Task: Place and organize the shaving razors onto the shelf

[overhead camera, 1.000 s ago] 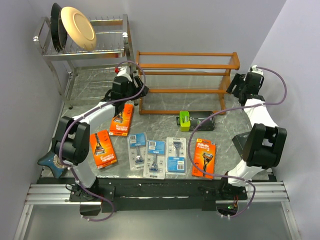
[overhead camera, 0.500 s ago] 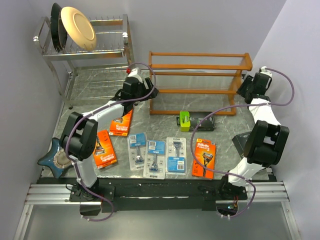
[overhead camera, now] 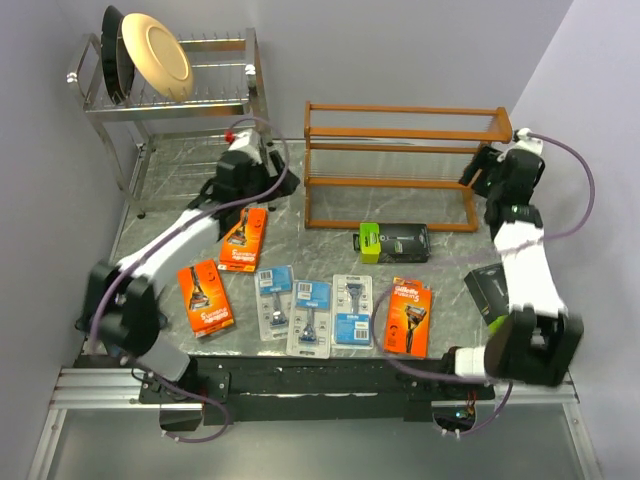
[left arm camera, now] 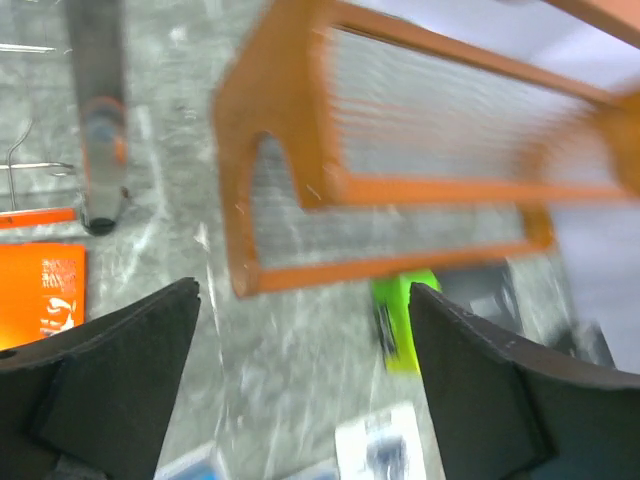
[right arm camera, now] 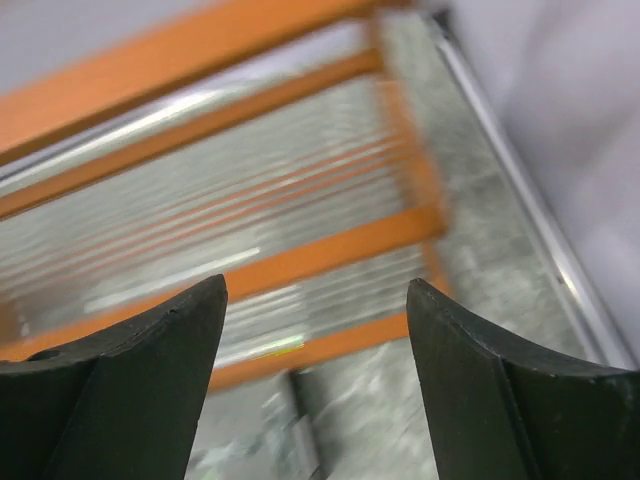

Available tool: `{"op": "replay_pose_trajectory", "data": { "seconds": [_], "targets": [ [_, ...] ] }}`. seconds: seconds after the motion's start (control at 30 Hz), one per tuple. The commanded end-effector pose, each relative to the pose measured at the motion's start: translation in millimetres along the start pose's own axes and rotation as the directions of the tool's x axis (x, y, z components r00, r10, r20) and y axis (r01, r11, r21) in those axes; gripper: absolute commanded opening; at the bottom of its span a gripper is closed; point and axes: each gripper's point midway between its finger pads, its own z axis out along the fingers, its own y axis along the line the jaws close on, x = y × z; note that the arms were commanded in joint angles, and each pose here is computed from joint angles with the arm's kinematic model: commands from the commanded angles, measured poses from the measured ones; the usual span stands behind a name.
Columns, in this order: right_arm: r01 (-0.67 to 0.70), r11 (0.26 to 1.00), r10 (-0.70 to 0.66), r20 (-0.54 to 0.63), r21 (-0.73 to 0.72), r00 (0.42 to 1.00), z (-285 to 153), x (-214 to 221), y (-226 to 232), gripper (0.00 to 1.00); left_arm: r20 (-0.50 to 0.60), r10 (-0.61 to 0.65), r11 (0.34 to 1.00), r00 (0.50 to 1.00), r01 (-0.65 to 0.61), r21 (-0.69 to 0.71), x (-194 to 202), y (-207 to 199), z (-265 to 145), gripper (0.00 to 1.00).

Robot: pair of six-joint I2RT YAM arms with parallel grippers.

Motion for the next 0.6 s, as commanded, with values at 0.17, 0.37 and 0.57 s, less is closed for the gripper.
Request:
{"op": "replay_pose_trajectory", "data": {
  "seconds": [0.17, 0.37, 0.57],
  "targets": [
    [-0.06, 0.992, 0.037, -0.198, -0.111, 0.98, -85.8, 72.8, 41.6, 0.76, -0.237, 0.217, 0.785, 0.947, -0.024, 0.619, 105.7, -73.0, -47.5, 0.64],
    [0.024, 0.912, -0.175, -0.334, -0.409, 0.926, -116.1, 148.5, 93.8, 0.77, -0.448, 0.113, 0.776, 0.887, 0.203, 0.598, 162.1, -80.1, -4.5, 0.63],
    [-0.041, 0.911, -0.149, -0.42, -0.411, 0.895, -113.8, 174.8, 97.3, 0.78, -0.493, -0.08, 0.799, 0.867, 0.351, 0.489, 174.8, -88.6, 36.3, 0.63]
  ]
}}
